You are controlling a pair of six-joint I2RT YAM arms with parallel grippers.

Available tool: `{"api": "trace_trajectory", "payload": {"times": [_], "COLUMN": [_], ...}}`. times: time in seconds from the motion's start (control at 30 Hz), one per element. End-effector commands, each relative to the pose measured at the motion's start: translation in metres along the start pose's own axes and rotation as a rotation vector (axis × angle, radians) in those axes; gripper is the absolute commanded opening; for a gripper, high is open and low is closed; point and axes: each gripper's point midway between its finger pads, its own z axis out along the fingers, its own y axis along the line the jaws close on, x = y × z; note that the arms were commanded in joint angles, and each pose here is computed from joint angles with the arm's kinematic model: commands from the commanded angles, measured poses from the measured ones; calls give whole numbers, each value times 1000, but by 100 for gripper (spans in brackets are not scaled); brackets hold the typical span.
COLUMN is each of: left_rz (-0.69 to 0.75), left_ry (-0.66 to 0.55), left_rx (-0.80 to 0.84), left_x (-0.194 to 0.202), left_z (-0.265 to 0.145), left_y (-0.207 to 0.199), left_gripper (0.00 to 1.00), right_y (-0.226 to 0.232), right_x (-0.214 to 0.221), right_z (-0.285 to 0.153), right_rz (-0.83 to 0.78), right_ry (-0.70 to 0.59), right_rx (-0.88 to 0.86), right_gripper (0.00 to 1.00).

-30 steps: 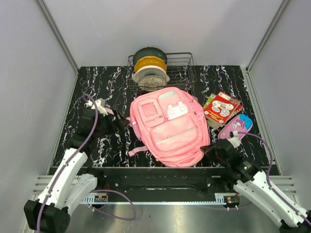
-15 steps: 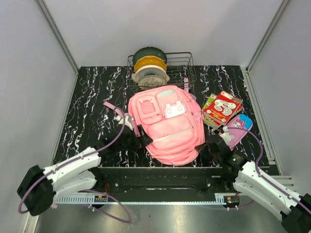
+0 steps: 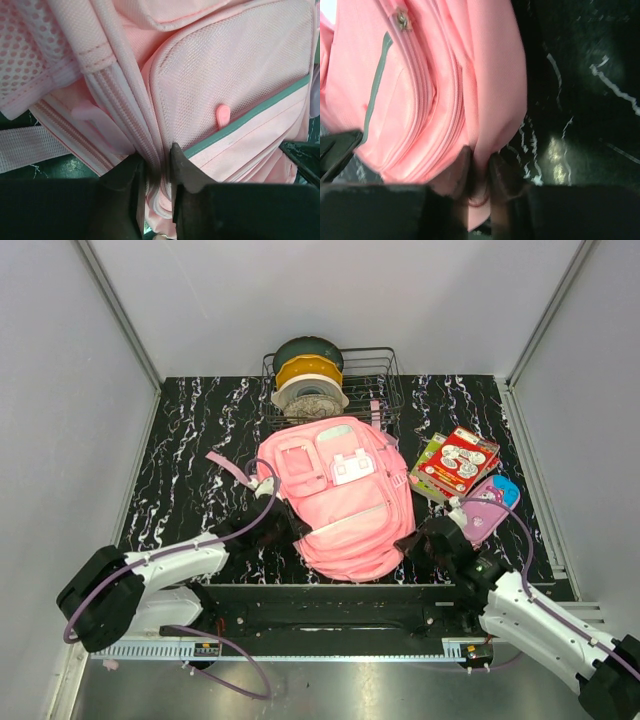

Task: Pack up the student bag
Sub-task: Adjust the student bag at the center of the board.

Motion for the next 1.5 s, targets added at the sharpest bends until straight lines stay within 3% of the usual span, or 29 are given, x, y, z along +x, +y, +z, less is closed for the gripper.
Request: {"api": "trace_trajectory", "payload": {"times": [0.0,0.03,0.17,0.3,0.5,0.6,0.63,0.7,0.73,0.87,1.03,1.2,1.3,1.47], "left_rz": [57,75,144,200,264,286,287,289,286,236,129,-6,-51,-88], "left_ry": [-70,-81,-143,-186,-195,-137,-120,-103,-101,-140,-130,-60,-87,-84], "left_rx": [5,-4,-146,-272,-295,-247,-265,-314,-319,-293,-220,-192,-172,-170], "left_x": [-20,-23,-38,-61,-85,-86,-86,-88,-88,-86,-65,-30,-21,-13], "left_z": [-3,-6,-23,-51,-84,-82,-82,-84,-84,-90,-95,-84,-84,-81], "left_y": [-12,-11,17,47,62,44,45,49,50,50,50,60,62,68], "left_gripper": [8,4,0,0,1,13,30,48,68,89,95,95,95,96], "right_y": [72,69,66,67,82,93,95,99,102,99,135,146,139,118], "right_x": [-17,-18,-41,-60,-77,-75,-75,-74,-71,-78,-97,-111,-117,-134], "right_z": [-20,-20,-26,-27,-20,-10,-7,5,10,48,67,112,140,172], "right_rz": [-47,-60,-117,-186,-271,-309,-322,-349,-353,-313,-386,-444,-446,-476], "right_ry": [-40,-47,-146,-216,-256,-224,-215,-172,-136,12,31,112,154,126], "right_rx": [-295,-278,-216,-150,-103,-108,-104,-88,-100,-113,-241,-215,-173,-49], "right_gripper": [35,56,77,82,82,84,84,86,86,88,93,96,98,100]}}
